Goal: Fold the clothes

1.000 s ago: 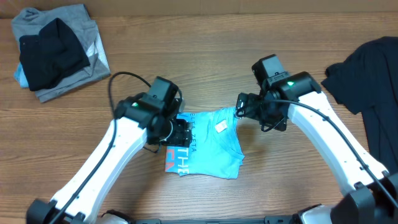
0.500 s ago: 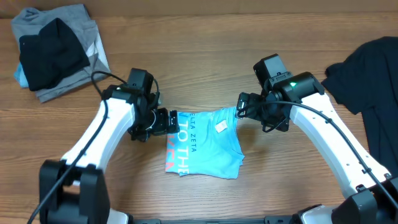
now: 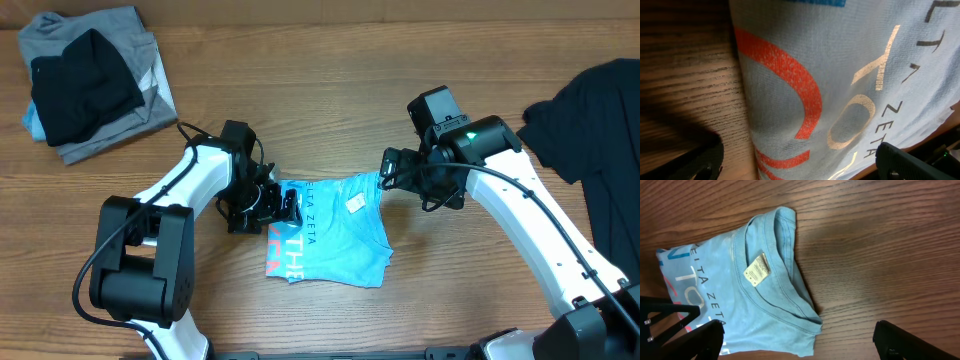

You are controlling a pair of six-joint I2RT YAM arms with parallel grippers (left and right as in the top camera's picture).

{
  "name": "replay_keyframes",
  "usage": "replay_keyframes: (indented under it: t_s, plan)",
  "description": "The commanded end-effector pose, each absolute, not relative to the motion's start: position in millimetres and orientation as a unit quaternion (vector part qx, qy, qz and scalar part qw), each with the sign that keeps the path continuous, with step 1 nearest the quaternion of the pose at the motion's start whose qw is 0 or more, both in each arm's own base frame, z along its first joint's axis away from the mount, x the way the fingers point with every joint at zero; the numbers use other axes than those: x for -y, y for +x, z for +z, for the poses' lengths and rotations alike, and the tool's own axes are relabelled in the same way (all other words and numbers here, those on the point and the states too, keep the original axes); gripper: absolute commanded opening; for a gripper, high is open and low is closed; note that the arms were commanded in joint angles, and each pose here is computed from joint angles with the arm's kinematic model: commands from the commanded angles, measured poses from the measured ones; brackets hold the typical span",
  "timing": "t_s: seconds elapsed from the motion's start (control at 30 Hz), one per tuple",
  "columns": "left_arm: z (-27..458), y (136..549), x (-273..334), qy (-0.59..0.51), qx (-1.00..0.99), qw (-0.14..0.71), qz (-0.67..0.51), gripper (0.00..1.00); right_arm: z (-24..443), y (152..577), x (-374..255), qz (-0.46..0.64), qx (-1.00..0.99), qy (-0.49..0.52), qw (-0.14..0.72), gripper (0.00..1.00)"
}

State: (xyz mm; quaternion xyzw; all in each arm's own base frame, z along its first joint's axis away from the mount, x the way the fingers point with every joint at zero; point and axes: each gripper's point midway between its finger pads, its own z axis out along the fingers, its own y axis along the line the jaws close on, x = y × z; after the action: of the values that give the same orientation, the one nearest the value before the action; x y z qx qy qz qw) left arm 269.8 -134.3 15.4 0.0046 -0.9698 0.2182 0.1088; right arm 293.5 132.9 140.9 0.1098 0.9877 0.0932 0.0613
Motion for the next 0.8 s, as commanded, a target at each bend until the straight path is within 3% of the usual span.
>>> replay_keyframes:
  t_s: [0.0, 0.07, 0.23, 0.33, 0.4, 0.47, 0.53, 0.77]
  plan:
    - [-0.8, 259.9, 140.1, -0.02, 0.966, 0.132, 0.223, 1.0, 145.9, 299.1, -131.9, 0.094, -0.987, 0.108, 0.075, 1.0]
    - [-4.9, 260.0, 143.4, -0.021, 0.966, 0.134, 0.221, 1.0, 146.1, 300.0, -132.4, 0.096, -0.986, 0.108, 0.077, 1.0]
    - [-20.8, 262.2, 156.8, -0.005, 0.967, 0.138, 0.215, 0.73, 145.7, 298.6, -131.9, 0.094, -0.987, 0.108, 0.074, 1.0]
    - [-25.2, 258.5, 160.6, -0.011, 0.966, 0.145, 0.213, 0.7, 145.7, 298.4, -131.8, 0.094, -0.987, 0.108, 0.074, 1.0]
    - [-27.2, 257.1, 162.2, -0.015, 0.966, 0.147, 0.21, 0.52, 145.7, 298.6, -131.8, 0.094, -0.987, 0.108, 0.074, 1.0]
    - [-28.4, 259.7, 161.5, -0.018, 0.968, 0.14, 0.206, 0.19, 145.7, 298.5, -131.8, 0.094, -0.987, 0.108, 0.074, 1.0]
    - [-29.7, 263.7, 159.7, -0.019, 0.97, 0.132, 0.201, 0.04, 145.5, 297.8, -131.5, 0.093, -0.987, 0.109, 0.073, 1.0]
    - [-13.9, 324.8, 127.3, 0.006, 0.985, 0.053, 0.163, 0.04, 144.4, 293.2, -129.4, 0.088, -0.988, 0.109, 0.064, 1.0]
